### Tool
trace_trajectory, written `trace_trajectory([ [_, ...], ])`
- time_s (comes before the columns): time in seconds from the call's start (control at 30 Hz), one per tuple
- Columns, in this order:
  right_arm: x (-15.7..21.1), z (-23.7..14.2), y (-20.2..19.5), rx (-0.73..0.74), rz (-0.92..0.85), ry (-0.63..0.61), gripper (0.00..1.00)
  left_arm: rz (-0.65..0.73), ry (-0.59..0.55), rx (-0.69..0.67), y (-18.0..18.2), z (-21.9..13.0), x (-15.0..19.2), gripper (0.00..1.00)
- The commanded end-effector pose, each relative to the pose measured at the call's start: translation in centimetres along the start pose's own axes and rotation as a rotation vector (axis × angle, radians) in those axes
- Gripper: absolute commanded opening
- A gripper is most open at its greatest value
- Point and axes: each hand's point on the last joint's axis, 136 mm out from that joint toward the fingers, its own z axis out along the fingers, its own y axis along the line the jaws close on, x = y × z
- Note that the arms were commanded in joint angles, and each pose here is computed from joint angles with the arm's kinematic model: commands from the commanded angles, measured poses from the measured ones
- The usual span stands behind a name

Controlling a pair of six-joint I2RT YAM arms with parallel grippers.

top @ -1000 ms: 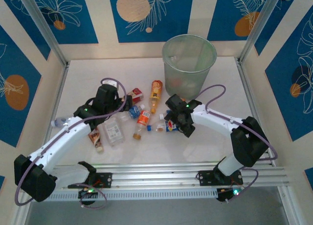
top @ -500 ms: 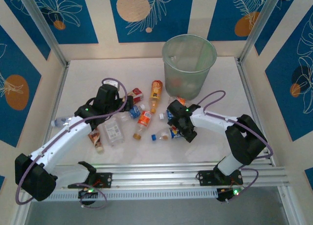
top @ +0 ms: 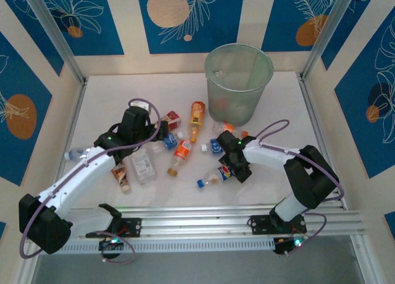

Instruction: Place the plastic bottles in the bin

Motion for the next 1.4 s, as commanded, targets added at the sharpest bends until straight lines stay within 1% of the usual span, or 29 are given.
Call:
trace_trajectory([
  [0.0,-1.1,0.6,-1.7,0.044,0.024,-0.055,0.68,-0.001,-0.016,0.009,0.0,-0.1,-0.6,0.99],
  [0.03,-1.3,0.3,-1.9,0.049,0.021,-0.072,0.64,0.000,-0.016,0.007,0.0,-0.1,-0.6,1.00],
  [0.07,-1.5,-0.1,-2.2,0.054,0.019,-0.087,0.63,-0.002,-0.018,0.005,0.1,-0.1,-0.7,0.99],
  [0.2,-2.9,-2.4,-3.7,0.095,0.003,-0.179,0.62,0.000,-0.025,-0.003,0.2,-0.2,-0.9,0.99],
  [0.33,-4.3,-6.0,-4.2,0.090,-0.041,-0.290,0.59,0.002,-0.027,0.000,0.0,-0.1,-1.2,1.00],
  [0.37,-4.6,-7.3,-4.1,0.077,-0.060,-0.324,0.56,0.002,-0.027,0.000,0.0,-0.1,-1.2,1.00],
  [0.4,-5.0,-8.6,-4.0,0.063,-0.081,-0.360,0.55,0.001,-0.026,0.001,-0.1,0.0,-1.2,1.00],
  [0.53,-6.5,-14.3,-2.4,-0.031,-0.165,-0.496,0.52,-0.006,-0.026,0.006,-0.2,0.1,-1.3,0.99],
  [0.7,-8.5,-21.4,1.1,-0.170,-0.302,-0.669,0.52,-0.004,-0.023,0.021,-0.5,0.4,-1.1,1.00],
  [0.73,-9.0,-23.2,2.1,-0.202,-0.330,-0.715,0.52,0.004,-0.017,0.039,-0.8,0.5,-0.9,1.00],
  [0.83,-10.2,-27.1,4.0,-0.268,-0.384,-0.825,0.52,0.025,-0.010,0.101,-1.8,0.5,-0.6,0.99],
  [0.9,-10.9,-29.1,5.1,-0.300,-0.413,-0.886,0.52,0.053,-0.015,0.179,-3.1,0.2,-0.6,1.00],
  [0.97,-11.8,-30.7,5.7,-0.321,-0.420,-0.927,0.52,0.131,-0.024,0.330,-5.8,-0.6,-0.4,1.00],
  [1.03,-13.0,-32.7,6.4,-0.349,-0.422,-0.976,0.52,0.241,-0.019,0.485,-9.0,-1.9,0.5,0.99],
  [1.1,-13.9,-34.3,7.0,-0.376,-0.425,-1.013,0.52,0.377,-0.009,0.579,-11.8,-2.9,2.3,1.00],
  [1.17,-15.0,-35.8,7.7,-0.409,-0.424,-1.035,0.52,0.535,-0.001,0.614,-13.9,-2.9,4.9,1.00],
  [1.23,-16.0,-37.0,8.4,-0.447,-0.423,-1.046,0.52,0.658,-0.008,0.620,-15.7,-1.9,7.4,0.99],
  [1.37,-17.5,-39.1,10.1,-0.483,-0.433,-1.066,0.52,0.802,-0.061,0.637,-18.6,-0.4,9.6,0.99],
])
